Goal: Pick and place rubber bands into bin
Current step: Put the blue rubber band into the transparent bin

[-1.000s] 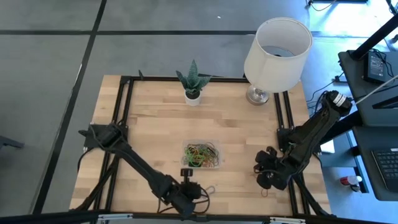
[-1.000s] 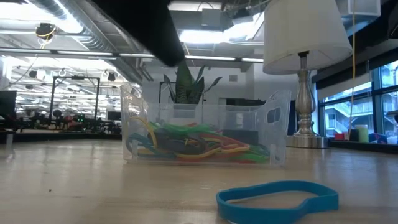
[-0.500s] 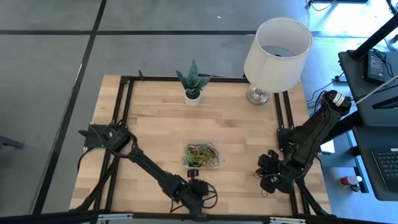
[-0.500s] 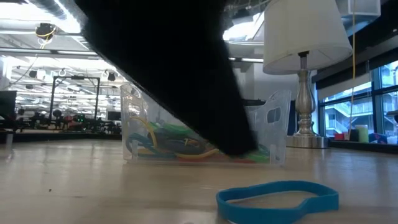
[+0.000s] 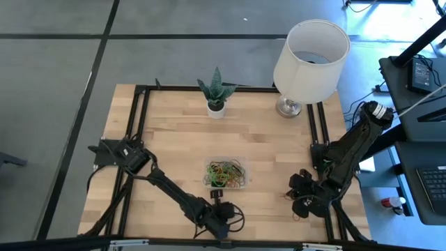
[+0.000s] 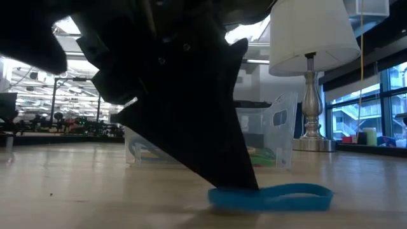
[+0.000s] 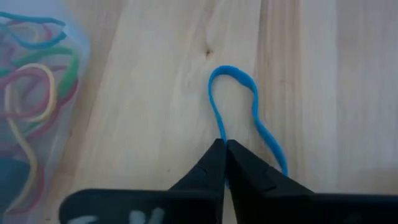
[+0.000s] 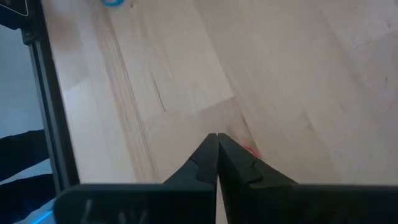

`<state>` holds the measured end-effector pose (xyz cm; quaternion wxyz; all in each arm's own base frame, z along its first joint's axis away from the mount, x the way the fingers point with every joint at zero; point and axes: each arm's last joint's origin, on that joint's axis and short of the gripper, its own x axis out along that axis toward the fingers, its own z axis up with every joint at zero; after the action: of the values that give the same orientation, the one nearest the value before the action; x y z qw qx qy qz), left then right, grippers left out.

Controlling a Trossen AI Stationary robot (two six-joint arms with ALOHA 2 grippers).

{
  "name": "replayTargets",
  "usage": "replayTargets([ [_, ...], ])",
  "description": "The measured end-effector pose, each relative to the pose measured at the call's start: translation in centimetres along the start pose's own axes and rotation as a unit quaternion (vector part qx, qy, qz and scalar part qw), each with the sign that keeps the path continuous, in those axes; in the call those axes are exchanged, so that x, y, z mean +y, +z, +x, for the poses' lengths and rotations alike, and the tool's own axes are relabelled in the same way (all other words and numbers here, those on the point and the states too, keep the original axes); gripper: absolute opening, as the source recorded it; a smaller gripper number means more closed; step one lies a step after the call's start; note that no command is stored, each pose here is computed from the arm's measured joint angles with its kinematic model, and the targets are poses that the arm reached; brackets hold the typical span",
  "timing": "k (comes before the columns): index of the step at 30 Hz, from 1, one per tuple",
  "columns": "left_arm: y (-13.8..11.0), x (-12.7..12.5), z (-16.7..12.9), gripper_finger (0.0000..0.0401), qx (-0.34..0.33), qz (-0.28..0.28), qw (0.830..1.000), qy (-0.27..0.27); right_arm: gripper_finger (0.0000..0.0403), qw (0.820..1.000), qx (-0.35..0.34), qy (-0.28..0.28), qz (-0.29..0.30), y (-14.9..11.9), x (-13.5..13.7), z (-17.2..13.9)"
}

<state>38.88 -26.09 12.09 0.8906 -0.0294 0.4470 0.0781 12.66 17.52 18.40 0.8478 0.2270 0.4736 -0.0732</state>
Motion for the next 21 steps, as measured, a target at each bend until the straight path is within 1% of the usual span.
replayTargets([
  [2,0.1,0.0,-0.3,0.0006,0.000,-0.001,1.000,-0.004,0.0010,1.000,-0.003,0.000,0.000,0.0,0.0,0.0],
  [5,0.5,-0.1,-1.4,0.0002,0.007,0.006,1.000,-0.026,0.0010,1.000,-0.004,0.000,0.000,0.0,0.0,0.0],
  [8,1.8,0.1,-3.7,0.0003,-0.011,0.008,0.999,-0.039,0.0010,1.000,-0.004,0.000,0.000,0.0,0.0,0.0],
  [13,4.0,1.7,-7.1,0.0003,-0.033,0.003,0.999,-0.038,0.0010,1.000,-0.010,-0.001,0.000,0.1,0.0,0.0],
  [17,5.7,3.5,-10.4,0.0002,-0.059,0.025,0.998,-0.021,0.0010,0.999,-0.034,-0.002,0.005,0.2,0.1,0.0],
  [19,6.3,4.8,-11.4,0.0002,-0.056,0.047,0.997,0.001,0.0010,0.999,-0.038,0.005,0.008,0.3,0.2,0.0],
  [21,6.9,6.2,-12.2,0.0002,-0.055,0.051,0.997,0.021,0.0010,0.999,-0.040,0.008,0.010,0.3,0.3,0.0],
])
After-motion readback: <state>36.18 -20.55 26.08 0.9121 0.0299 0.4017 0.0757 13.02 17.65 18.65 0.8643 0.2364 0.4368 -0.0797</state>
